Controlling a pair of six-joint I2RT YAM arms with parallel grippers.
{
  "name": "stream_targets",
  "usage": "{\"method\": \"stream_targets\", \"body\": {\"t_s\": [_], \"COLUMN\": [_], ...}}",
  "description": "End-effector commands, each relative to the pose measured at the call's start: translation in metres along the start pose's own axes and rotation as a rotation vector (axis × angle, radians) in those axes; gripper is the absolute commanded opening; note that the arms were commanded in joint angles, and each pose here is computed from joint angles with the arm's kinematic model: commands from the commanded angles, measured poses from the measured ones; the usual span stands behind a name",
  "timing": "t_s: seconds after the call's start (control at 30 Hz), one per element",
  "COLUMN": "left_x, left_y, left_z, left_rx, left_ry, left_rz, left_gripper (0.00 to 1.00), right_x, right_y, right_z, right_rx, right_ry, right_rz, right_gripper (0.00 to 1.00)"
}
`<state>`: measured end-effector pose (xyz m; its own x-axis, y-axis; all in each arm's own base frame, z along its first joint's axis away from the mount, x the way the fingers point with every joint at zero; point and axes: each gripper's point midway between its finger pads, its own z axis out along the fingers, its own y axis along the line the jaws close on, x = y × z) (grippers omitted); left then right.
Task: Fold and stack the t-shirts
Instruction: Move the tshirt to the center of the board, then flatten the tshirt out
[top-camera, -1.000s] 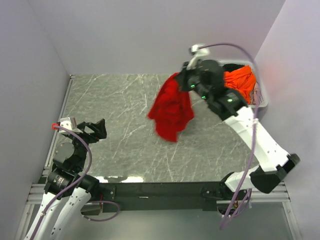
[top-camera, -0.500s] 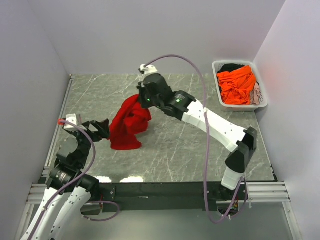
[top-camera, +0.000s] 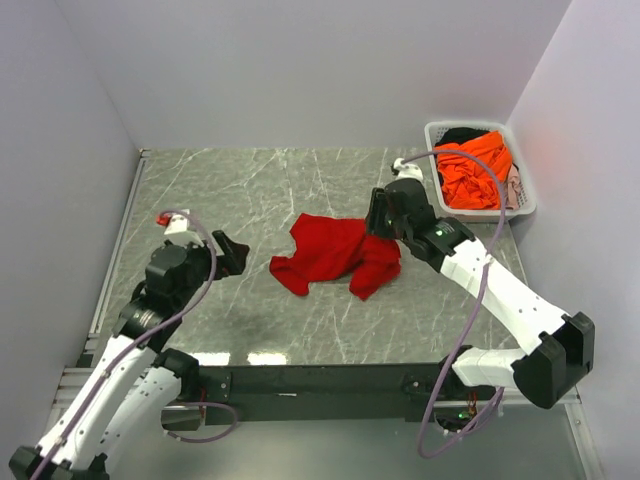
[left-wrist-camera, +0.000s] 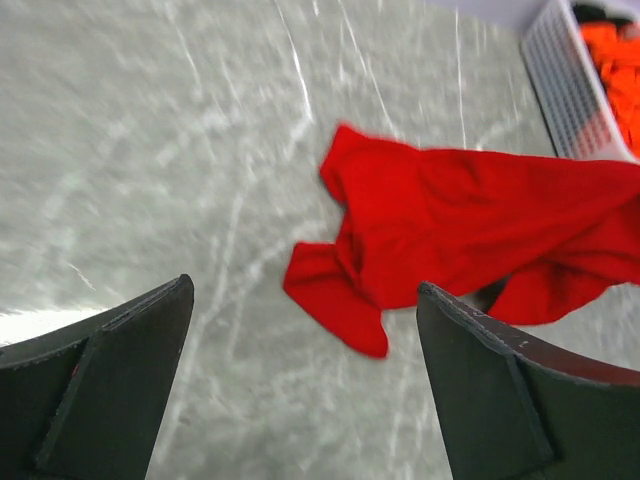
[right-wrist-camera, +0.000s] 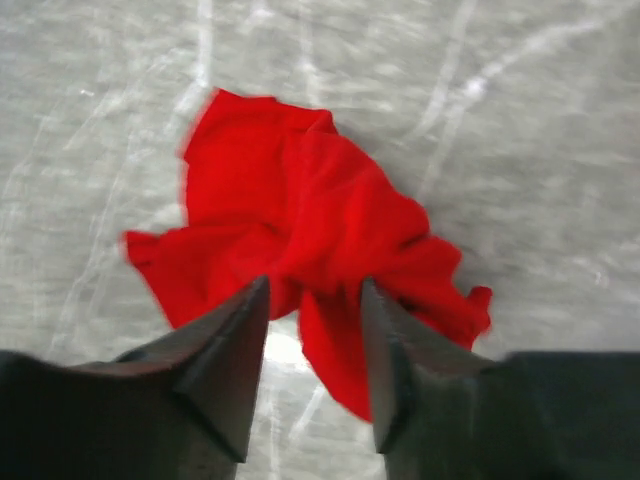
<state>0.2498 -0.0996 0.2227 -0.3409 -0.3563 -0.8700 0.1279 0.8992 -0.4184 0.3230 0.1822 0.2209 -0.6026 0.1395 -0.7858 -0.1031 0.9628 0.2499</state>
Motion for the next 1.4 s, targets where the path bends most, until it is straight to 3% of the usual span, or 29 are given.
{"method": "stream_targets", "body": {"t_s": [0.0,0.03,0.13,0.33,0.6,0.9,1.37], "left_x": [0.007,0.016,0.037,0.07,0.096,0.12,0.145], "left_y": [-0.027,-0.026,-0.025,-0.02,-0.038,-0.021,-0.02], "left_z": [0.005,0.011,0.026,0.06,0.105,0.136,0.161], "left_rx": [0.102,0.094,0.085,0.021,0.007,-0.152,-0.255], "left_ry": [0.074,0.111,0.187,0.305,0.424,0.453,0.456], "left_rz": [-0.102,-0.116,-0.161,-0.223,-0.211,-0.222,-0.248], "left_gripper": [0.99,0.99,1.0,1.0,0.95,0.78,0.76], "right_x": [0.013,0.019,0.028,0.048,0.084,0.105,0.129], "right_y": [-0.034,-0.041,-0.048,-0.021,-0.021,-0.005,-0.017], "right_z": [-0.01,-0.012,-0.019,-0.02,0.001,0.01,0.027], "right_rx": [0.137,0.165,0.152,-0.009,-0.017,-0.091,-0.013], "right_ry": [0.0,0.003,0.001,0.069,0.178,0.257,0.343], "right_rz": [0.034,0.042,0.01,-0.038,-0.065,-0.039,-0.091], "right_gripper": [0.55,0.64,0.72,0.72,0.72,0.72,0.7]}}
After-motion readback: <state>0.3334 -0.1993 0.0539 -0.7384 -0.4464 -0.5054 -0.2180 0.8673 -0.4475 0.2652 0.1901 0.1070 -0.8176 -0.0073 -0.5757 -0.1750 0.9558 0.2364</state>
